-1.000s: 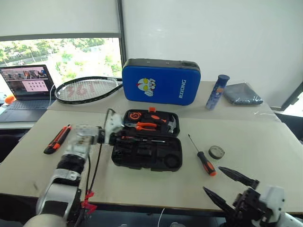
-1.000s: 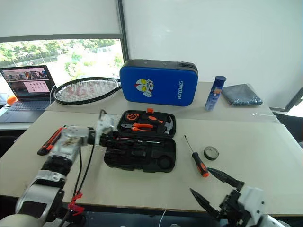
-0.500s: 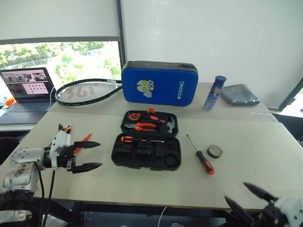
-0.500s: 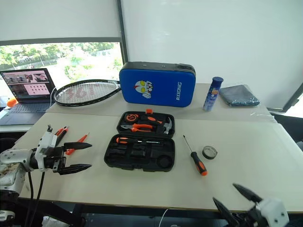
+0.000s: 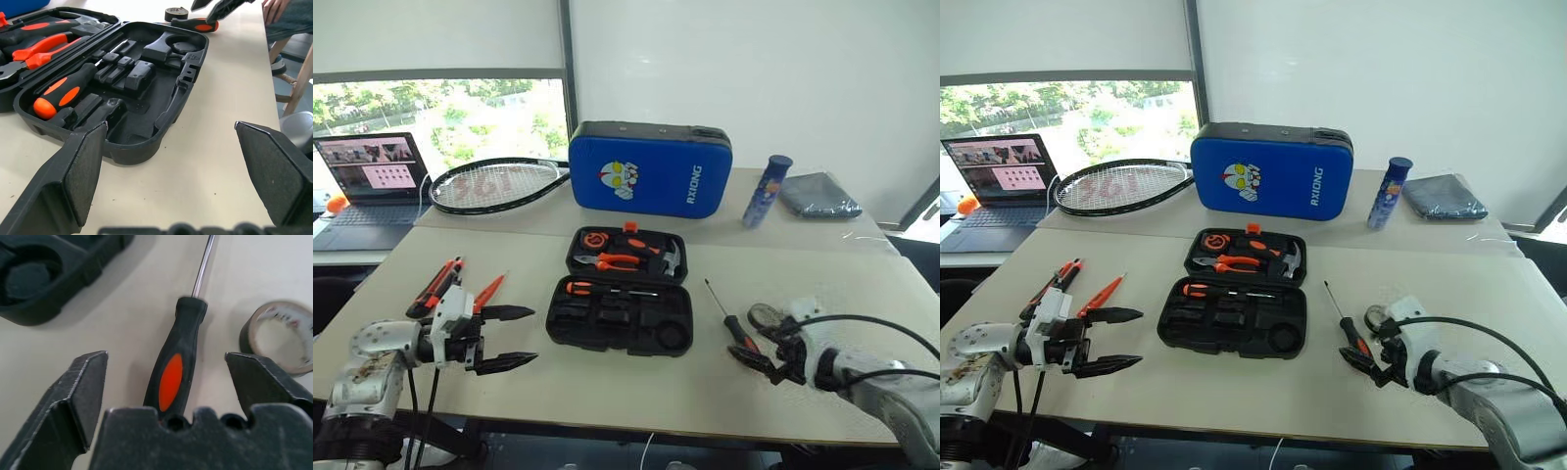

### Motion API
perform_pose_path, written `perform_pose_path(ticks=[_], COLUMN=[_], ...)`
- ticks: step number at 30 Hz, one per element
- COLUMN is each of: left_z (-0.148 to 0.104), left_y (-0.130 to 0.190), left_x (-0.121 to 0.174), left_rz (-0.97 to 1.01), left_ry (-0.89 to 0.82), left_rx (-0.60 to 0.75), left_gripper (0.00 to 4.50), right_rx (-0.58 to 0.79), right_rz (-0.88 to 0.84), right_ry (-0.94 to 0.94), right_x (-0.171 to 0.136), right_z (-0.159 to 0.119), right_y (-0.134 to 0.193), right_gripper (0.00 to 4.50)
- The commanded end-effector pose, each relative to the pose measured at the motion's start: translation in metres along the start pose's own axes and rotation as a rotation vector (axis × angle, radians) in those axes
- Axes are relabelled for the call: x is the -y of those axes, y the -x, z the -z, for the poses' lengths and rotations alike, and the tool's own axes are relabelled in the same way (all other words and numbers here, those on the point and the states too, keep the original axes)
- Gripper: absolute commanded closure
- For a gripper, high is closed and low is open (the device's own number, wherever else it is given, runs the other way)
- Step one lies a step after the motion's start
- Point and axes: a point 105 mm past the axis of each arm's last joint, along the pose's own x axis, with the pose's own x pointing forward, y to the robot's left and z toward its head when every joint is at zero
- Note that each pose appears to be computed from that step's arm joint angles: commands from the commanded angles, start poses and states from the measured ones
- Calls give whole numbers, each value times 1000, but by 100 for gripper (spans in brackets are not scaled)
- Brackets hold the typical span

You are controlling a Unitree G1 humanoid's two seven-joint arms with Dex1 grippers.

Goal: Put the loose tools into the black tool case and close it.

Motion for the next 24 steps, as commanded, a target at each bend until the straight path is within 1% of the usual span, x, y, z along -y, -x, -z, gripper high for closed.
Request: perform_pose_path(ticks=[1, 3, 4, 5, 6, 8, 11, 14, 15, 17, 19, 21, 24], left_z=[-10, -10, -9, -8, -8, -7, -6, -9, -9, -7, -7, -7, -7], left_y=[5, 6, 6, 6, 6, 6, 7, 10, 12, 14, 15, 14, 9], left_x=[0, 1, 1, 2, 3, 4, 5, 3, 3, 5, 4, 3, 6], left_rz=[-17, -19, -19, -19, -19, -22, -41, -84, -97, -115, -145, -183, -199], left_ry=[-33, -32, -30, -28, -27, -23, -20, -14, -7, 5, 20, 37, 50], left_rx=[22, 21, 20, 20, 19, 19, 22, 48, 54, 61, 76, 105, 122], left_gripper=[0, 0, 0, 0, 0, 0, 0, 0, 0, 0, 0, 0, 0], right_rx=[35, 40, 38, 36, 38, 41, 91, 218, 262, 294, 300, 277, 237], right_rz=[36, 44, 42, 31, 24, 11, -28, -114, -158, -220, -292, -396, -476], right_ry=[24, 35, 39, 40, 41, 37, 46, 146, 210, 342, 442, 550, 650], right_x=[6, 8, 8, 7, 7, 5, 3, -6, -12, -21, -32, -49, -66], right_z=[-13, -15, -15, -15, -16, -18, -30, -61, -73, -91, -103, -115, -125], right_y=[-7, -10, -12, -14, -16, -16, -7, 11, 16, 20, 16, 4, -18], right_gripper=[176, 241, 284, 318, 342, 348, 348, 348, 348, 348, 348, 348, 348])
